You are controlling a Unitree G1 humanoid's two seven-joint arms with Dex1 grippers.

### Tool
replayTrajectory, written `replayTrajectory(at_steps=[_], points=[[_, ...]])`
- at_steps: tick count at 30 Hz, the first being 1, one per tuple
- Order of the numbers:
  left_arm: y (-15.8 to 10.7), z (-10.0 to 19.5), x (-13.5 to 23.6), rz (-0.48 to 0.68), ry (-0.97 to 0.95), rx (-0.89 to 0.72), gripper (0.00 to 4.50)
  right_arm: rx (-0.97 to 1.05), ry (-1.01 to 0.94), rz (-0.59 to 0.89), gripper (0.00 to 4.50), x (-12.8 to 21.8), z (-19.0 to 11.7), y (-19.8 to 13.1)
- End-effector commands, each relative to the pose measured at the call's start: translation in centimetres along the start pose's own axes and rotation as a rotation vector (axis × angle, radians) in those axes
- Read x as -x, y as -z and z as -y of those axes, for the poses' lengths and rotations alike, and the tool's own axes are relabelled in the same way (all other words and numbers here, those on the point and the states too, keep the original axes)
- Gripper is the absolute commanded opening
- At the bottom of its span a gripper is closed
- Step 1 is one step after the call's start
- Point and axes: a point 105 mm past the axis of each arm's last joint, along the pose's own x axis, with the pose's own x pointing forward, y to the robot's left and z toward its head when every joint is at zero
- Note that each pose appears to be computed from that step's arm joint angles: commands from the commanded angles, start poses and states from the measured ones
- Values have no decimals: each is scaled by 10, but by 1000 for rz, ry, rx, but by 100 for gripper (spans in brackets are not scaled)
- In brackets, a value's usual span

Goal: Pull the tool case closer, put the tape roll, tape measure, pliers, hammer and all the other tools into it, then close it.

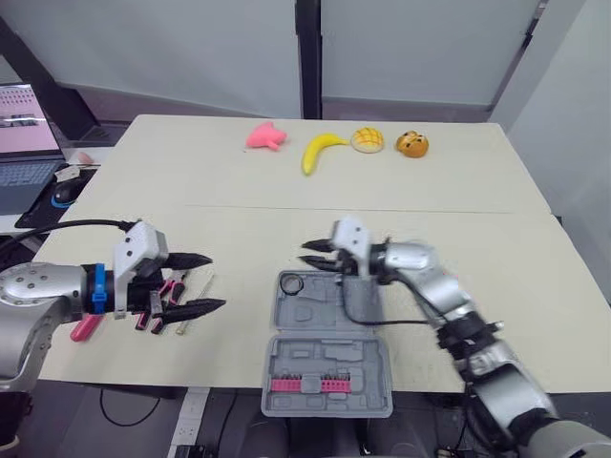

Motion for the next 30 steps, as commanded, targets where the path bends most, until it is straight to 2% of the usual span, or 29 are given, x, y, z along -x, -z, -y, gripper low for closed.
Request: replayTrajectory(at_steps=[1, 6, 9, 10, 12, 15, 20, 23, 30], points=[[-8, -28, 35, 25, -133, -3, 450, 11, -9, -9, 191, 55, 12, -7], [4, -48, 81, 11, -250, 84, 450, -34, 52, -157, 285, 134, 29, 10], [11, -59, 106, 18, -321, 144, 450, -74, 102, -220, 362, 169, 34, 19], [14, -62, 114, 16, -345, 161, 450, -88, 115, -233, 401, 178, 35, 20], [25, -69, 133, 6, -395, 209, 450, -126, 137, -258, 445, 197, 36, 24], [43, -73, 158, -36, -438, 283, 450, -195, 136, -317, 445, 223, 31, 31], [73, -68, 185, -178, -478, 378, 450, -314, 134, -447, 445, 263, 26, 48], [83, -66, 191, -215, -498, 407, 450, -344, 131, -476, 445, 270, 26, 51], [84, -70, 189, -211, -508, 394, 450, -361, 132, -459, 445, 264, 26, 50]])
